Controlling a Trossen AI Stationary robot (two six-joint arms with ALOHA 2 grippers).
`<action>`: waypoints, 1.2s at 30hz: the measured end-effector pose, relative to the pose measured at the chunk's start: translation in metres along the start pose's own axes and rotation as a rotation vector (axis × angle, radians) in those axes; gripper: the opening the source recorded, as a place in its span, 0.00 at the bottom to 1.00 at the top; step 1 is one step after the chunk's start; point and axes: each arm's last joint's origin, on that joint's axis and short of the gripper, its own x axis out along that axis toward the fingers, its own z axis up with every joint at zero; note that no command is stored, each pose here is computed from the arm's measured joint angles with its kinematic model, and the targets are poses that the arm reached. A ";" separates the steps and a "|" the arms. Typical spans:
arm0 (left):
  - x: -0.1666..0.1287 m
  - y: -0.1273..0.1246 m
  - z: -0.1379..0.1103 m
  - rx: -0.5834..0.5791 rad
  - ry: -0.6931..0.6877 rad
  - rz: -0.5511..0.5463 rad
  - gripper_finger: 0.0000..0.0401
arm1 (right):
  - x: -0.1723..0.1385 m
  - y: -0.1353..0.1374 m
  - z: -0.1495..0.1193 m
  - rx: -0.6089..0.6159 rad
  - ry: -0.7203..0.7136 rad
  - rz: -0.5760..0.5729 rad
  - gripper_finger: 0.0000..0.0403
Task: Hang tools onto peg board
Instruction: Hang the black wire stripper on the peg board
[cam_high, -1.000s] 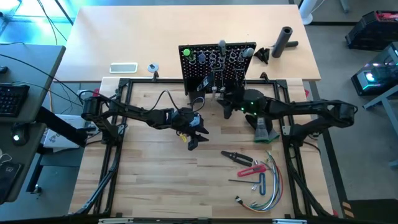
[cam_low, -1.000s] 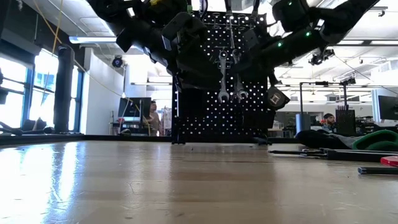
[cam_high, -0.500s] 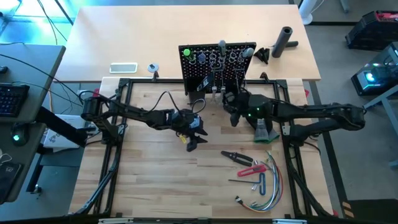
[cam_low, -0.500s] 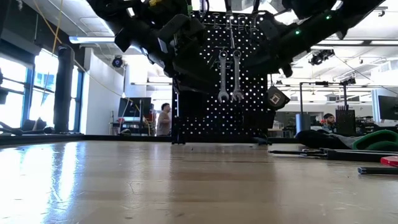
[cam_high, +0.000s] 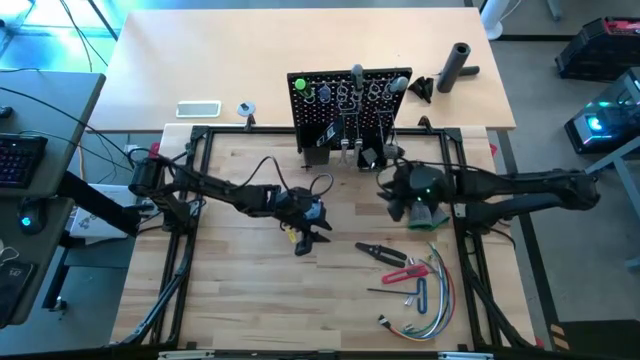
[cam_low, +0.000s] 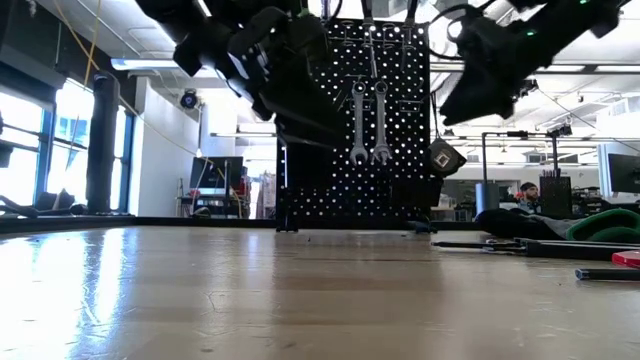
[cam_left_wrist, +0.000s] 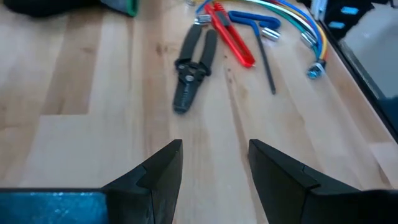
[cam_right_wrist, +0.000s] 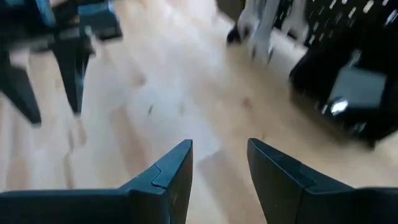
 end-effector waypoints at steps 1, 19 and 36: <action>0.001 -0.003 0.000 0.013 0.001 -0.006 0.44 | -0.002 0.002 -0.004 -0.005 0.025 0.008 0.37; 0.033 -0.029 -0.016 0.137 -0.010 -0.074 0.44 | -0.012 0.074 -0.064 -0.137 0.329 0.271 0.37; 0.084 -0.017 -0.044 0.149 -0.125 -0.004 0.44 | 0.022 0.111 -0.134 -0.233 0.509 0.124 0.37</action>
